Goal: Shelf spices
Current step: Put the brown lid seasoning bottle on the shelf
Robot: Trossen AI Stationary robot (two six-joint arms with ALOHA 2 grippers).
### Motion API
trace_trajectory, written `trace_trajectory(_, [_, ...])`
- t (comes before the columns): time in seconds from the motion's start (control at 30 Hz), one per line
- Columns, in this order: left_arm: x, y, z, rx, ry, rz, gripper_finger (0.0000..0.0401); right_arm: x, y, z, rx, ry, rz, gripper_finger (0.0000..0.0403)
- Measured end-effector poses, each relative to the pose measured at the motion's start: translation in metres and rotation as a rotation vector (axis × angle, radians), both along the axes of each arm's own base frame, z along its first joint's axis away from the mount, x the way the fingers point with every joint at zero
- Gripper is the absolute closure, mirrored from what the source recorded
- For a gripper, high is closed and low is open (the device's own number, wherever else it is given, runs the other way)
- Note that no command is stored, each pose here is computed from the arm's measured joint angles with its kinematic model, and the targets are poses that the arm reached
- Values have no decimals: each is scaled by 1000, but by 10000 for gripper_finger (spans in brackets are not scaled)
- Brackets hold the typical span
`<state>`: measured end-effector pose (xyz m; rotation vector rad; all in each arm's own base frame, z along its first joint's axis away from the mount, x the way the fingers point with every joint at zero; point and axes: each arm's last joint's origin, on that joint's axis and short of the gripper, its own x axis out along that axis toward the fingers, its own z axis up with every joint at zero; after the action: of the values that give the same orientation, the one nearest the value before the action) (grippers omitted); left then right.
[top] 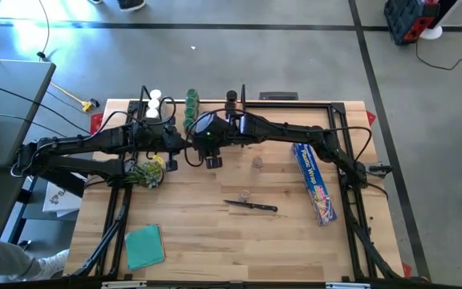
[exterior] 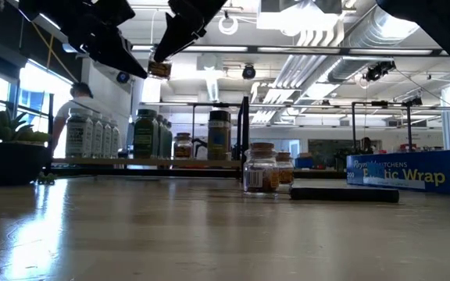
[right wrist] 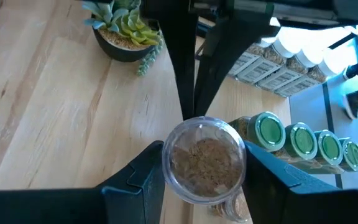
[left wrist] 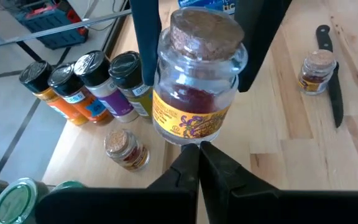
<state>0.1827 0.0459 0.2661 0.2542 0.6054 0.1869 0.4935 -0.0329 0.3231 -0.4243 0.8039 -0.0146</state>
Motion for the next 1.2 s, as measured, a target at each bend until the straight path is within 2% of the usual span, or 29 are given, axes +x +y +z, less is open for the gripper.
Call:
trace_trajectory(0.6, [1, 0, 1, 1, -10, -2, 400, 4, 0, 3, 4, -51, 7, 247])
trace_trajectory(0.73, [-8, 0, 2, 34, 28, 65, 400, 5, -12, 1, 50, -68, -36, 247])
trace_trajectory(0.87, [-22, -1, 9, 54, 6, 130, 400, 4, -33, -12, 99, -51, -123, 247])
trace_trajectory(1.03, [-37, -5, 20, 53, -76, 132, 400, 6, -58, -52, 139, -9, -240, 247])
trace_trajectory(1.2, [-44, -7, 25, 50, -112, 133, 400, 8, -62, -80, 182, -24, -312, 247])
